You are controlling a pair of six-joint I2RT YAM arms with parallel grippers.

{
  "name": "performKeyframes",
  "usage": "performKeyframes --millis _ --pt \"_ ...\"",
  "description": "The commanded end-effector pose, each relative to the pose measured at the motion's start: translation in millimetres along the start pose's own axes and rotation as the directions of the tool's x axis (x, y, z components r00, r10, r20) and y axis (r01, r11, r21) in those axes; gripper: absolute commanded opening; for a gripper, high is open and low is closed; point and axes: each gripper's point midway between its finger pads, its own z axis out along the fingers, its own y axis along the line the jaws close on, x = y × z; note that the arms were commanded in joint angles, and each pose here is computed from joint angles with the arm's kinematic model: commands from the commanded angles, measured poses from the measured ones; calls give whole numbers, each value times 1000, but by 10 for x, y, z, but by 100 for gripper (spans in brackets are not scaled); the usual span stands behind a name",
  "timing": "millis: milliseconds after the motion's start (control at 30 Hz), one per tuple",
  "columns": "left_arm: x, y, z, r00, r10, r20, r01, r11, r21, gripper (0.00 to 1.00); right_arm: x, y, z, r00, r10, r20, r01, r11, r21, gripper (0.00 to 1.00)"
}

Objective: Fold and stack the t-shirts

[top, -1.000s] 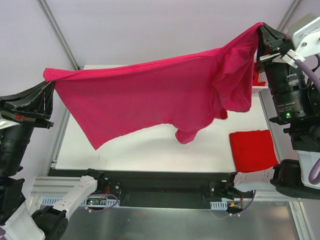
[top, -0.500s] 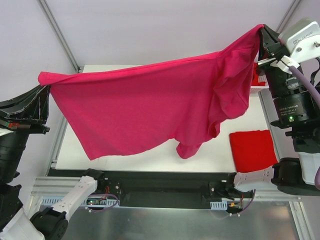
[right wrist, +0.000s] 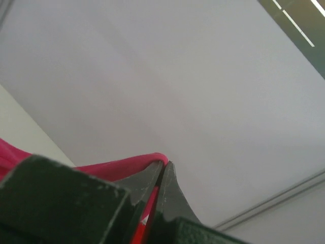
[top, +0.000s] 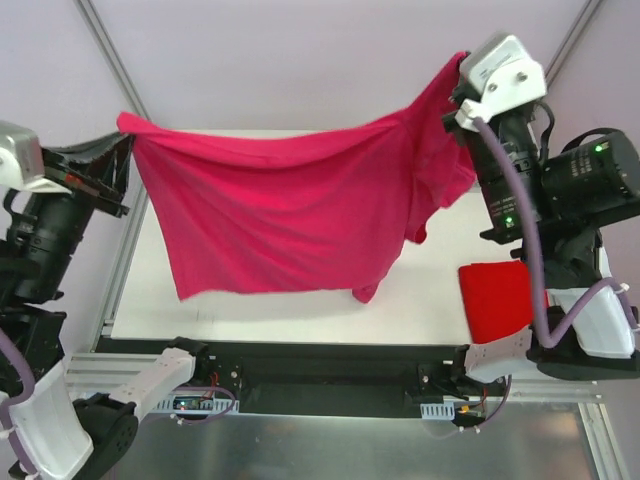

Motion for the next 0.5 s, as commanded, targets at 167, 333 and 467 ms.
performKeyframes --millis 167,333,467 --pt "-33 27 -203 996 -21 81 24 999 -31 0 352 -55 -244 987 163 -11 -162 985 59 1" --pt "-386 -25 -199 988 -14 151 14 1000 0 0 210 -83 -142 986 165 -19 -164 986 33 1" --pt "-1105 -100 -464 948 4 319 -14 1000 28 0 -406 -665 -92 978 168 121 -178 981 82 1"
